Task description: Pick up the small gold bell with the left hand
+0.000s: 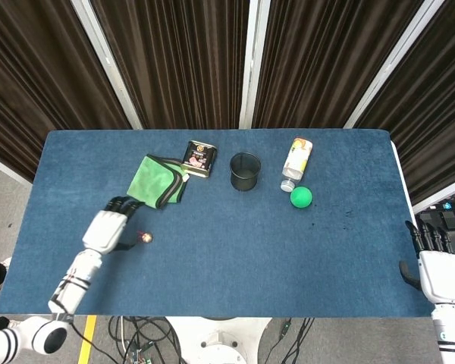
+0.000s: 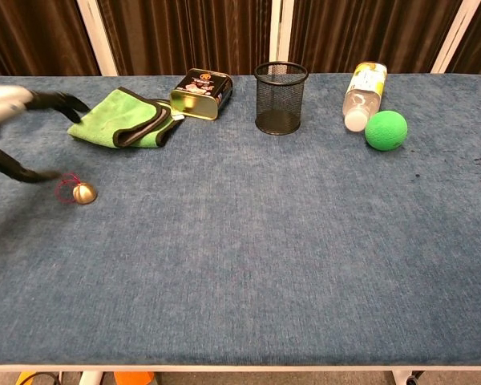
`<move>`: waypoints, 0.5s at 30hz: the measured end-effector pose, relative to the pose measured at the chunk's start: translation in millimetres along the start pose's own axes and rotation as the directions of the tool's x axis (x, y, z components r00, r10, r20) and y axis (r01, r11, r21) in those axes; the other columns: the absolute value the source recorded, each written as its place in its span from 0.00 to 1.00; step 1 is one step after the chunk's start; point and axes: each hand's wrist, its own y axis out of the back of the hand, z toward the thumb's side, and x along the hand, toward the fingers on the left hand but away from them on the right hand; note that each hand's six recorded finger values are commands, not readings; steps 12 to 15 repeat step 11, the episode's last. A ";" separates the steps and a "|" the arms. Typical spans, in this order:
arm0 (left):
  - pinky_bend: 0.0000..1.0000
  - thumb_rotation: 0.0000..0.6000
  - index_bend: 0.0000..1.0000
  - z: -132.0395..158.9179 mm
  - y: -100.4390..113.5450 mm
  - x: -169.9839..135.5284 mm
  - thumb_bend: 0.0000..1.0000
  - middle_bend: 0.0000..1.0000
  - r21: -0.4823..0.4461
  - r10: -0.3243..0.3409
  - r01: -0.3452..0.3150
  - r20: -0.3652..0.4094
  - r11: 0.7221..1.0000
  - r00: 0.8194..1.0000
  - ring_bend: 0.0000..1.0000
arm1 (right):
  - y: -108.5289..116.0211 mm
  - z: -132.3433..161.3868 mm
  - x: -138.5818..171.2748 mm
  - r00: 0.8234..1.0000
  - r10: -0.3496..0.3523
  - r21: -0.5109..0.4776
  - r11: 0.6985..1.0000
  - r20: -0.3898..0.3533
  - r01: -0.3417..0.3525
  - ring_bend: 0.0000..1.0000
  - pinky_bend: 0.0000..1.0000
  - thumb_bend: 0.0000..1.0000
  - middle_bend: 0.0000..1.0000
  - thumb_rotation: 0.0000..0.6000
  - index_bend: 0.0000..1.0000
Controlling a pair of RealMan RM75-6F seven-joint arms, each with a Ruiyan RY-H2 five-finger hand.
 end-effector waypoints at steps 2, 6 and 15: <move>0.10 1.00 0.13 -15.0 14.7 -14.5 0.23 0.16 0.016 0.071 -0.071 -0.047 0.997 0.996 0.07 | 1.9 -1.0 1.6 1.000 -0.007 -0.006 1.000 0.002 0.007 0.00 0.00 0.32 0.00 1.00 0.00; 0.10 1.00 0.13 -53.4 39.2 -56.9 0.21 0.15 0.069 0.220 -0.211 -0.168 0.975 0.961 0.05 | 1.2 -3.3 4.5 1.000 -0.008 -0.014 1.000 0.007 0.008 0.00 0.00 0.32 0.00 1.00 0.00; 0.10 1.00 0.13 -100.1 44.9 -132.2 0.19 0.15 0.117 0.316 -0.293 -0.313 0.949 0.896 0.05 | -3.9 -4.3 7.4 1.000 0.004 -0.018 1.000 0.007 -0.003 0.00 0.00 0.32 0.00 1.00 0.00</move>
